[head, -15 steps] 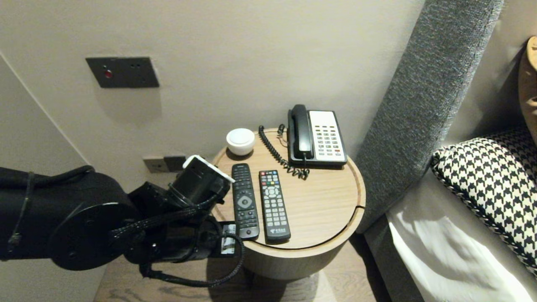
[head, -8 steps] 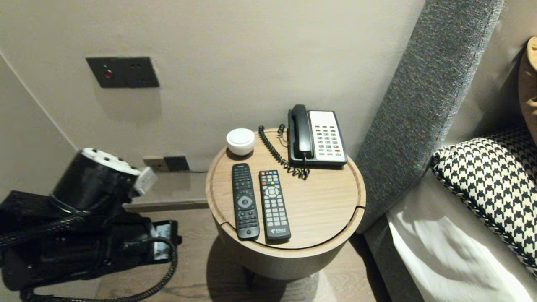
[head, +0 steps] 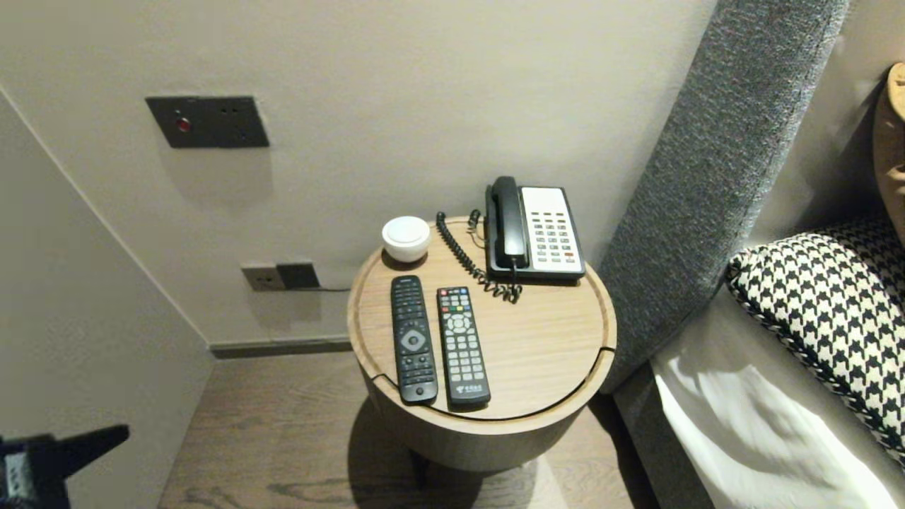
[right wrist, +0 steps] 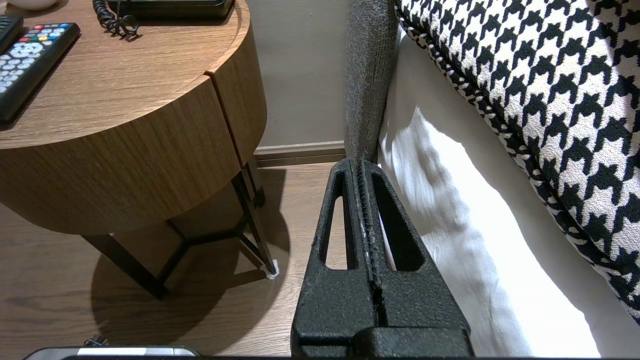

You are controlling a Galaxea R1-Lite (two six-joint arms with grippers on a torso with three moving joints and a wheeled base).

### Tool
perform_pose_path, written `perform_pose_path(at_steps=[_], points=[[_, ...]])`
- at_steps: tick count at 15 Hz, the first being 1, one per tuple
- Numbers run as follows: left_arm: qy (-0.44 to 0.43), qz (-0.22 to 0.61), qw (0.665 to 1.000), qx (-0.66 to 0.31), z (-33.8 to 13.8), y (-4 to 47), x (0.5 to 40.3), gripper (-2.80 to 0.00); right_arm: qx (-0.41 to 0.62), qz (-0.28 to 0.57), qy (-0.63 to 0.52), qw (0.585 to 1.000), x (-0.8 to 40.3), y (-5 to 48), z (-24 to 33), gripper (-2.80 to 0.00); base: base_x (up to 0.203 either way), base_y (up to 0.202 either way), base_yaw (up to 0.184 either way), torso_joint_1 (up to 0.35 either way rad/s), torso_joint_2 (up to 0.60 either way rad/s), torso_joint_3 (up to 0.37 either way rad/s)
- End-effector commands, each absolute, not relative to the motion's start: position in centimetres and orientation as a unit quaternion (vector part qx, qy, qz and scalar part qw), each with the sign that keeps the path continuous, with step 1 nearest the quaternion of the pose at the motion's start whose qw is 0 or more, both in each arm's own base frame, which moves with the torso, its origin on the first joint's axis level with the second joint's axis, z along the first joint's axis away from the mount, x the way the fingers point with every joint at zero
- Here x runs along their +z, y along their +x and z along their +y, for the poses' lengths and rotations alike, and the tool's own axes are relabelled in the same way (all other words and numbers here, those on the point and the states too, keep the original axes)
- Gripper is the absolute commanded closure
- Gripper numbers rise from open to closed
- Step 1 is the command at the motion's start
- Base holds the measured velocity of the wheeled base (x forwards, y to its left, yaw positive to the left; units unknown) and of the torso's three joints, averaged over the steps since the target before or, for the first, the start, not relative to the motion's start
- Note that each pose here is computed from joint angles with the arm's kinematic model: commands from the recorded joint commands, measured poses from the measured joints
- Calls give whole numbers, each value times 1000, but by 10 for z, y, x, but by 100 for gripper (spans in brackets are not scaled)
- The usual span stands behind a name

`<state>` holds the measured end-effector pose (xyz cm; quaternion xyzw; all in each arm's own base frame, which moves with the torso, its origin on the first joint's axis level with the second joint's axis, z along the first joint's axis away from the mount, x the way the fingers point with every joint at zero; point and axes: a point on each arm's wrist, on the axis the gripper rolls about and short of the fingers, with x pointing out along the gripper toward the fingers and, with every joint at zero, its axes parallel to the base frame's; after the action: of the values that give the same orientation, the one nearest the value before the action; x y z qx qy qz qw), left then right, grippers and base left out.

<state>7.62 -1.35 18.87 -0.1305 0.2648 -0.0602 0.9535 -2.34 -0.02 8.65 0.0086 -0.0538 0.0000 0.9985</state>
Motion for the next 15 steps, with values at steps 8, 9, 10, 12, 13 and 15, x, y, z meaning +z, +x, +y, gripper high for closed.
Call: perform_pose_path(at_steps=[8,9,10,12,13,15], points=[[-23,174,984,19,1,-10,95,0,0,-34,9,999,76,-20,0,0,0,0,0,0,0,0],[-13,163,986,25,0,-13,90,0,0,-34,9,999,76,-20,0,0,0,0,0,0,0,0],[-7,162,986,33,0,-14,84,0,0,-34,9,999,76,-20,0,0,0,0,0,0,0,0],[-6,139,990,33,0,-15,84,0,0,-34,9,999,76,-20,0,0,0,0,0,0,0,0],[-6,125,992,31,0,-14,83,0,0,-34,9,999,76,-20,0,0,0,0,0,0,0,0],[-1,91,995,27,0,-20,81,0,0,-34,9,999,76,-20,0,0,0,0,0,0,0,0]])
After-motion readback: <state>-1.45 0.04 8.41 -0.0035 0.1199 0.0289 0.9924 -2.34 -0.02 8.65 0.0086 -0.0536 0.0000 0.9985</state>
